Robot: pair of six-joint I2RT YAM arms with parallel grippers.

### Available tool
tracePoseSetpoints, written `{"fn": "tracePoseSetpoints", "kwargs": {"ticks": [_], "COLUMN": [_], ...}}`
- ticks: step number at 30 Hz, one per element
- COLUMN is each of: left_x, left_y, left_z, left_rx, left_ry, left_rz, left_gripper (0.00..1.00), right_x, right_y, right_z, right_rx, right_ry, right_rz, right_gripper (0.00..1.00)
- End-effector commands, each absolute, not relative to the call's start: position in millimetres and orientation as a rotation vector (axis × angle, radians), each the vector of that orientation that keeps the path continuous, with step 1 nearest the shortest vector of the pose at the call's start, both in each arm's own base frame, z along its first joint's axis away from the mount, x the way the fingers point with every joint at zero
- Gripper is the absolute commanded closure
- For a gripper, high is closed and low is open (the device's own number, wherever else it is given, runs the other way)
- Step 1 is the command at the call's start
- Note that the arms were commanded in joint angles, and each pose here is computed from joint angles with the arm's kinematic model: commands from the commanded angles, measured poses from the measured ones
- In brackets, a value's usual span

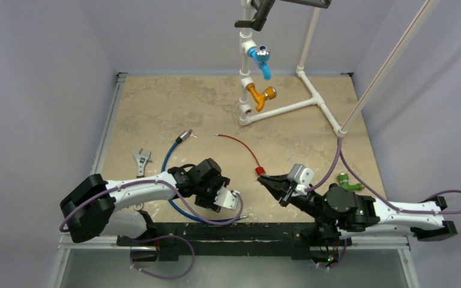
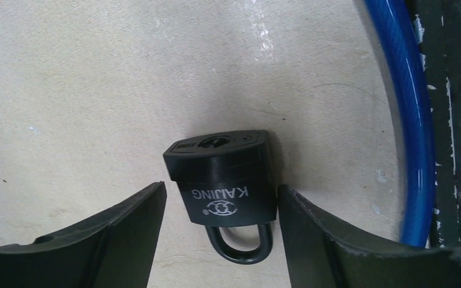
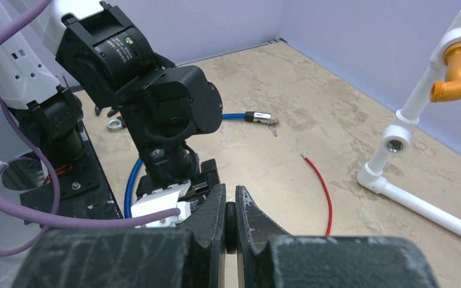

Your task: Unlock with the key

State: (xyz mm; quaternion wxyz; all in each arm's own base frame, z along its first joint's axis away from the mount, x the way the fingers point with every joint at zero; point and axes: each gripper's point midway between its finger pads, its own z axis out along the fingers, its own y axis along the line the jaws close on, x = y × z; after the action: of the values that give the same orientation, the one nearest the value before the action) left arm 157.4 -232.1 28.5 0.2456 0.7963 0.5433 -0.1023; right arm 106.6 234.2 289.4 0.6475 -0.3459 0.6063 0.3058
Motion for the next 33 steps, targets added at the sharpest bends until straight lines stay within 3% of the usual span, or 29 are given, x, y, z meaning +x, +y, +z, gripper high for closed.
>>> {"fn": "tracePoseSetpoints", "kwargs": {"ticks": [1,5,10,13,14,15,19,20,21,22,23,30,33], "left_x": [164.4,161.3,154.5,149.4,148.6,148.4,145.1,146.6,149.8,153.5,157.7,178.4,193.6], "left_y": [-239.6,-245.5,-252.1,-255.0,-256.7,-259.0,-262.0,-263.3,-265.0,-266.7,-268.6,-280.3,-281.8], "left_z": [29.3,30.0,29.3,32.7,35.1,37.5,42.0,43.5,45.7,47.9,50.9,77.1,113.4], "left_rx": [2.139,2.146,2.161,2.170,2.162,2.149,2.149,2.141,2.121,2.105,2.090,1.968,1.796], "left_ry": [1.463,1.433,1.393,1.386,1.395,1.405,1.400,1.396,1.398,1.396,1.393,1.433,1.574], "left_rz": [-0.230,-0.230,-0.233,-0.263,-0.276,-0.288,-0.318,-0.313,-0.301,-0.286,-0.267,-0.212,-0.285], "left_gripper": [0.40,0.63,0.74,0.90,1.00,1.00,1.00,0.91,0.64,0.53,0.49,0.43,0.42], "right_x": [111.1,111.2,110.7,110.9,111.1,111.7,112.6,112.5,112.5,112.6,113.2,116.2,115.1], "right_y": [228.6,226.9,226.5,226.4,226.0,225.0,220.8,220.3,219.5,218.7,217.8,209.0,204.1], "right_z": [299.1,298.4,297.1,296.3,296.4,296.9,299.8,299.7,300.3,300.1,299.3,302.5,309.9], "right_rx": [-0.715,-0.709,-0.706,-0.707,-0.707,-0.703,-0.690,-0.690,-0.686,-0.685,-0.683,-0.631,-0.600], "right_ry": [1.369,1.369,1.373,1.374,1.375,1.375,1.371,1.372,1.372,1.375,1.377,1.372,1.362], "right_rz": [0.710,0.713,0.720,0.717,0.715,0.712,0.713,0.714,0.717,0.716,0.712,0.720,0.755], "right_gripper": [1.00,1.00,1.00,1.00,1.00,1.00,1.00,1.00,1.00,1.00,1.00,1.00,1.00]}}
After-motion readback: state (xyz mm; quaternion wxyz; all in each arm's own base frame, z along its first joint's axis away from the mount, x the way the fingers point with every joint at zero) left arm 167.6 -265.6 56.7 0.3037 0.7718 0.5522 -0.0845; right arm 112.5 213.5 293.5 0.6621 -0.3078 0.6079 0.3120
